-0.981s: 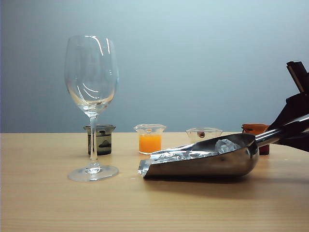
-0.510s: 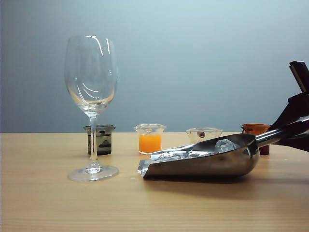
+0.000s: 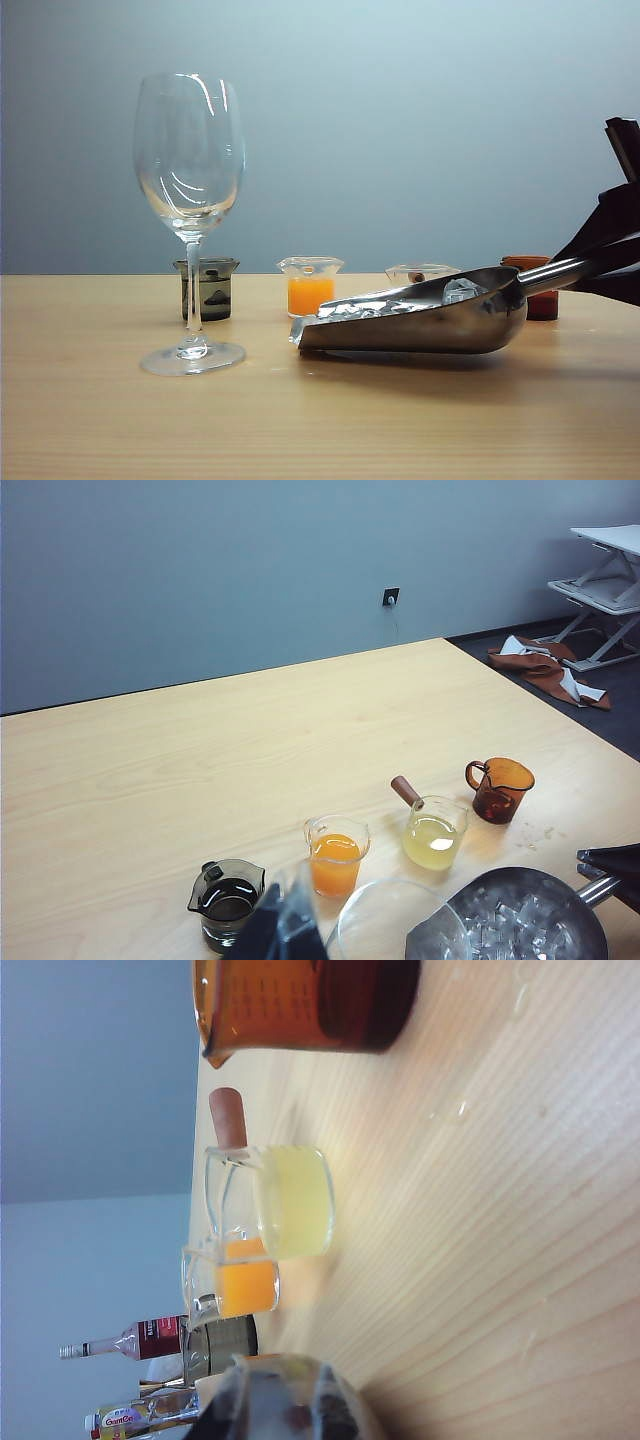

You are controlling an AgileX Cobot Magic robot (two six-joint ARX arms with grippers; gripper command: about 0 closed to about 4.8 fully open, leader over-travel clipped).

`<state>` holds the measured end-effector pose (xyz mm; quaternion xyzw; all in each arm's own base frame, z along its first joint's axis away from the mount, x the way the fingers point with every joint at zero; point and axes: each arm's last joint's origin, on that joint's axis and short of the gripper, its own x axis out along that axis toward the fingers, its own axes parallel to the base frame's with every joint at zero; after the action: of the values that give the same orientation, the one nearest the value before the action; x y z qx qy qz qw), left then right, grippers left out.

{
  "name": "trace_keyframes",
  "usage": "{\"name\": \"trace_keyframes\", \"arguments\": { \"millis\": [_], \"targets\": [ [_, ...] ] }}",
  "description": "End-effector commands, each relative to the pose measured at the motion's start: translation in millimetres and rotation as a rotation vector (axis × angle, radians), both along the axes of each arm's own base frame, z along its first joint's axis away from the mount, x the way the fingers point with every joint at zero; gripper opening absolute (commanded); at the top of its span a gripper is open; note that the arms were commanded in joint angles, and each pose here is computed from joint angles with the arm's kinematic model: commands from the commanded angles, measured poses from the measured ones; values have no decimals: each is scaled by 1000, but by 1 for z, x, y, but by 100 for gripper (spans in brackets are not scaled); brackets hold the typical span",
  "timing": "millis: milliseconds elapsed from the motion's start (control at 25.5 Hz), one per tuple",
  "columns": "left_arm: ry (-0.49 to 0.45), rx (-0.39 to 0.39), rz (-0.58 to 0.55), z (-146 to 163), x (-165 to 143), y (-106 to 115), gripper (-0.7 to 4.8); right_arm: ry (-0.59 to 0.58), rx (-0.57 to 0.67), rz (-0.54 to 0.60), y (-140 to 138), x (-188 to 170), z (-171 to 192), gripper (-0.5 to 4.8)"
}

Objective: Pick up the ice scoop on the desk filled with ice cubes, pour the ice into the goblet, and finally put the scoop back on the table.

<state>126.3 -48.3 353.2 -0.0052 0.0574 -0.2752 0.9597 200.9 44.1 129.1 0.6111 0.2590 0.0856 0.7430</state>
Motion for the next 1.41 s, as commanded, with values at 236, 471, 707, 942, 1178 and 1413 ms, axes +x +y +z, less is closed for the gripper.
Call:
{"name": "trace_keyframes", "arguments": {
  "millis": [236,471,707,942,1178,1413],
  "targets": [
    [-20,1,-5,3,-1,0,-5,-80,40,28,1,2,10,-1],
    [-20,1,-5,3,-1,0,-5,-106,62,53,2,3,13,-1],
    [-20,1,-5,3,-1,0,-5,-103,122,43,-12,5,15,-1],
    [-20,1,-3,3,-1,0,-5,-135,156,41,-16,6,20,-1],
    [-20,1,-3,3,-1,0,-5,-142,177,81,-15,8,24,-1],
    [-20,1,-3,3,-1,0,-5,-155,233,93,-14,15,33,-2]
  ]
}}
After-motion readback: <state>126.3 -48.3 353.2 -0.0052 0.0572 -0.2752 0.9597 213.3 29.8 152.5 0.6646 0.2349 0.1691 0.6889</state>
